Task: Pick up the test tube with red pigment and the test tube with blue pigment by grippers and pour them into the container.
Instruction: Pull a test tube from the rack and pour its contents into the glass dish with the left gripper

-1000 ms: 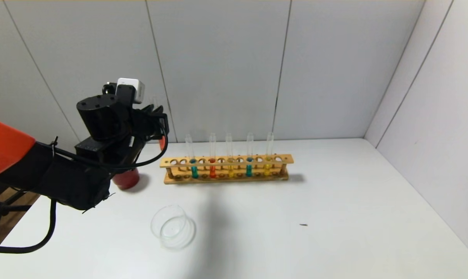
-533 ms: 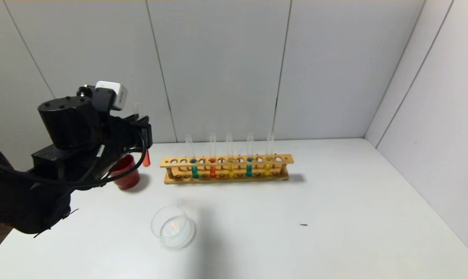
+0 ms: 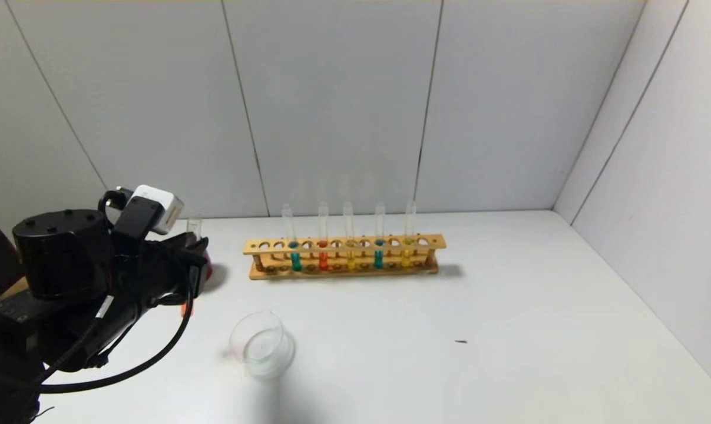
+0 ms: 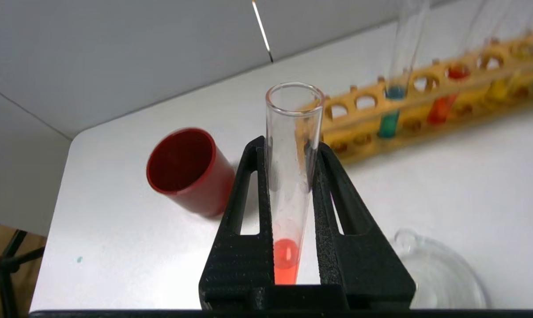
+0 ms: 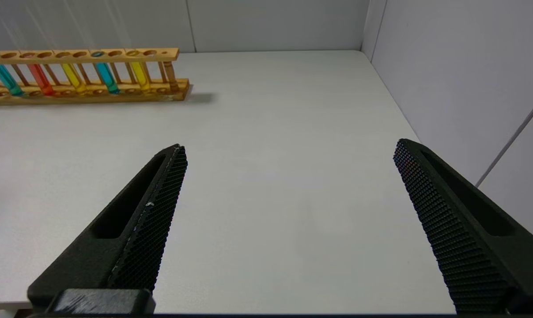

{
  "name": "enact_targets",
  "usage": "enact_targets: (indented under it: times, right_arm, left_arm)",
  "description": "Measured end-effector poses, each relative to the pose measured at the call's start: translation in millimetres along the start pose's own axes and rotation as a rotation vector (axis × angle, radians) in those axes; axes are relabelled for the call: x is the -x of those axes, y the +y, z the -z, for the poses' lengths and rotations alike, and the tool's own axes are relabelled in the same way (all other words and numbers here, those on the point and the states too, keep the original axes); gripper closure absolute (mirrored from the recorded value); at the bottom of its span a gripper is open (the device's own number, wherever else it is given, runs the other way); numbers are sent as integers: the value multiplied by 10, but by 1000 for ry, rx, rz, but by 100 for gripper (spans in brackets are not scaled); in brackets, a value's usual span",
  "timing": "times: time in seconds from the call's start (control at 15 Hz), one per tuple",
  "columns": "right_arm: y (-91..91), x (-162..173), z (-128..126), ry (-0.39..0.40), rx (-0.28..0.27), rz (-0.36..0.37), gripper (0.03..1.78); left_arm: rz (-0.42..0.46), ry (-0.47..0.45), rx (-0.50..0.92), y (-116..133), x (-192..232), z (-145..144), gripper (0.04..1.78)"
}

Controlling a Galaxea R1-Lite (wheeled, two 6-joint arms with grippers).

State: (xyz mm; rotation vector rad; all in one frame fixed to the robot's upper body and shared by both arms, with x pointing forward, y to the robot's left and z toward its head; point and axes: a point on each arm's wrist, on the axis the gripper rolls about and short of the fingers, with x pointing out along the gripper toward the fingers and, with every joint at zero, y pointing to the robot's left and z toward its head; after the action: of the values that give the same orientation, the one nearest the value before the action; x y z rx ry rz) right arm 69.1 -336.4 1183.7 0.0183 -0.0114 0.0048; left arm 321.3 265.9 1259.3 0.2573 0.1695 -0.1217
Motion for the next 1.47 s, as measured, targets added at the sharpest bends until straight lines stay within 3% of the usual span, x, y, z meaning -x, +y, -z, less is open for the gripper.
enact_targets:
  times: [0.27, 0.8, 1.0, 1.47]
  right_arm:
    - [0, 0, 0, 0, 0, 0, 10]
    - [0, 0, 0, 0, 0, 0, 10]
    - [0, 0, 0, 0, 0, 0, 10]
    - [0, 0, 0, 0, 0, 0, 10]
  left_arm:
    - [46, 89, -128, -38, 101, 223, 151]
    - [160, 298, -230, -171, 149, 430, 151]
    - [187, 388, -262, -210, 153, 444, 151]
    - [263, 495, -313, -293, 155, 287, 151]
